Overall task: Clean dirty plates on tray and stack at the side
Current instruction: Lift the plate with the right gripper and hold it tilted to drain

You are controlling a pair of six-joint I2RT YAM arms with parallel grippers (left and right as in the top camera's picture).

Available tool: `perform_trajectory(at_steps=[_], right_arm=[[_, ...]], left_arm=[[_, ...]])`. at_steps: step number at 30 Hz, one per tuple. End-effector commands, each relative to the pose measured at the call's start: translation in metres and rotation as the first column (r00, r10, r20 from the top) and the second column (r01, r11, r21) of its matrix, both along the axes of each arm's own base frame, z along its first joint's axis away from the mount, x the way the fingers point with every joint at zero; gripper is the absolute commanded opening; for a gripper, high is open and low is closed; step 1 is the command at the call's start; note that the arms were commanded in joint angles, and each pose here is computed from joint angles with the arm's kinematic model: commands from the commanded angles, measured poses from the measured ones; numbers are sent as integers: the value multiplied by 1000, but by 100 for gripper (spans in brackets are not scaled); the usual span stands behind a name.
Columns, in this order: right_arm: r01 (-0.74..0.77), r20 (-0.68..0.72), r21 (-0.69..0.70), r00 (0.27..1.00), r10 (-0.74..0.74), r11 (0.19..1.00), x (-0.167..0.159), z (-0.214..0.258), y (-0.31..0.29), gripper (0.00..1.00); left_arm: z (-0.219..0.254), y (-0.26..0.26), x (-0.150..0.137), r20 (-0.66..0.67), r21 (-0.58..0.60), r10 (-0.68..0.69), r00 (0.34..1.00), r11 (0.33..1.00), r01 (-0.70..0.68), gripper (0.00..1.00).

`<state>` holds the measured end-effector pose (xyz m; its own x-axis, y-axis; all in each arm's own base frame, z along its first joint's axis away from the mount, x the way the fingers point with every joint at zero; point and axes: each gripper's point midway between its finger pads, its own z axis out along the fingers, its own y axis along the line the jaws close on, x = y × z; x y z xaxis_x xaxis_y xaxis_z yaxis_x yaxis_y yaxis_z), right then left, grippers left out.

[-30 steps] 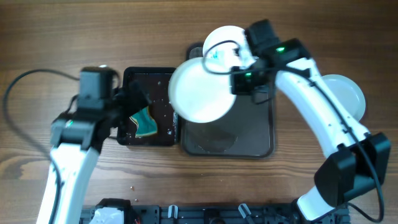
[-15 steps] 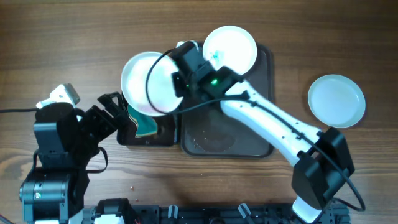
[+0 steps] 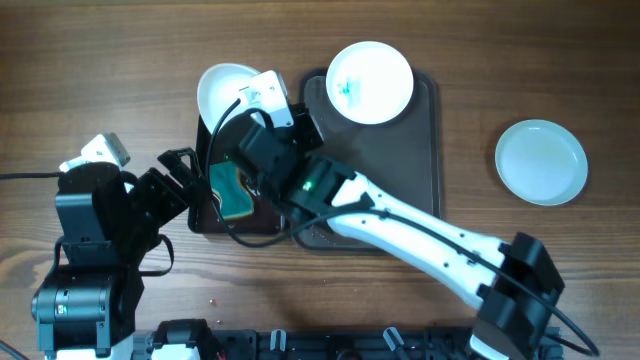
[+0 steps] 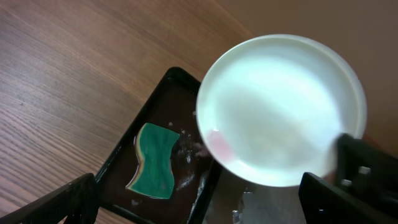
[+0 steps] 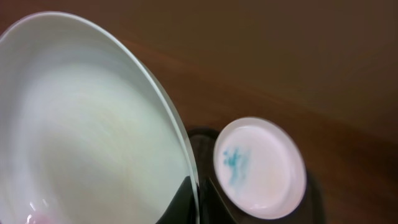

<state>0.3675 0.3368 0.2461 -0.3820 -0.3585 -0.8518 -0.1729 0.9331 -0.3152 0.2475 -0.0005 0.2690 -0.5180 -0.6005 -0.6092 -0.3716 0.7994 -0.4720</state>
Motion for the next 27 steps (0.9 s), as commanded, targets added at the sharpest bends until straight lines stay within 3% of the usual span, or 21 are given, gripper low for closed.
perform_trajectory(at_steps=[1, 12, 27], right_arm=[[95, 143, -41, 986, -88, 995, -8, 49, -20, 4], [150, 213, -160, 970, -115, 976, -19, 62, -26, 4], [132, 245, -194, 966, -83, 972, -30, 71, -15, 4]], left_arm=[[6, 1, 0, 14, -4, 2, 1000, 1000, -2, 100], [6, 1, 0, 14, -4, 2, 1000, 1000, -2, 100], [6, 1, 0, 14, -4, 2, 1000, 1000, -2, 100]])
